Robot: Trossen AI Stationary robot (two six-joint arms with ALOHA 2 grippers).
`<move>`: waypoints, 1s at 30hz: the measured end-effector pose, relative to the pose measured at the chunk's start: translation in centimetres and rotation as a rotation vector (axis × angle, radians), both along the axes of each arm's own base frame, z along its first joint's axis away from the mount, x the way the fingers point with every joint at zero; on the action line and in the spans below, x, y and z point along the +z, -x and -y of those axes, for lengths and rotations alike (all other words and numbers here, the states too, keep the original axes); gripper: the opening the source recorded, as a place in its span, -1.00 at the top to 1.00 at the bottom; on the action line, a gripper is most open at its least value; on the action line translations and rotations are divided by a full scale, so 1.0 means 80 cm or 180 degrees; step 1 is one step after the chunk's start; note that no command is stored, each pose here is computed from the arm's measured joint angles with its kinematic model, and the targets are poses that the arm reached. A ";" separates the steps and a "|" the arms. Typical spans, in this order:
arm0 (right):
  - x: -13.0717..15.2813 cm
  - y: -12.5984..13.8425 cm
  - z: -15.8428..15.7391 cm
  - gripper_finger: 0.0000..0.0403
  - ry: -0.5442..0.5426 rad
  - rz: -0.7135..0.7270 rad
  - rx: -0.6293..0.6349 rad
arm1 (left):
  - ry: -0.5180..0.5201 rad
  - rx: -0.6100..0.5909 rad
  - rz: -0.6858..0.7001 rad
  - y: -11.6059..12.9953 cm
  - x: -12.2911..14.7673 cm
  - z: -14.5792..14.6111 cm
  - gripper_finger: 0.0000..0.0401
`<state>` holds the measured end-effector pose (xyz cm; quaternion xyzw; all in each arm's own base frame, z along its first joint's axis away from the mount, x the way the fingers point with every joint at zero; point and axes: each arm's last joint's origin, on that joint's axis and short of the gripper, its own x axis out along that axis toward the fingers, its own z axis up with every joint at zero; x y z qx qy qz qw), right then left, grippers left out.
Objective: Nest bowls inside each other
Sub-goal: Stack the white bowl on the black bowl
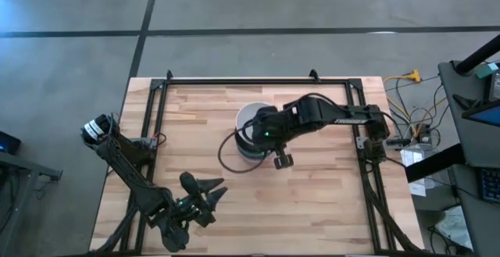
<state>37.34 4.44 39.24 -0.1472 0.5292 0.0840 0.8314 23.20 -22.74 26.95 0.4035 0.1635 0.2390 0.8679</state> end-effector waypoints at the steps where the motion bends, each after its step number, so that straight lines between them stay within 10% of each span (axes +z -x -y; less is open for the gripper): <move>1: -0.001 0.000 -0.004 0.96 -0.0001 -0.0002 0.0026 | 0.0000 0.0000 0.0000 0.000 0.000 0.000 0.18; 30: -0.051 -0.033 -0.004 0.96 0.0037 -0.0288 -0.0020 | 0.0005 -0.0050 -0.0053 0.001 -0.008 -0.001 0.18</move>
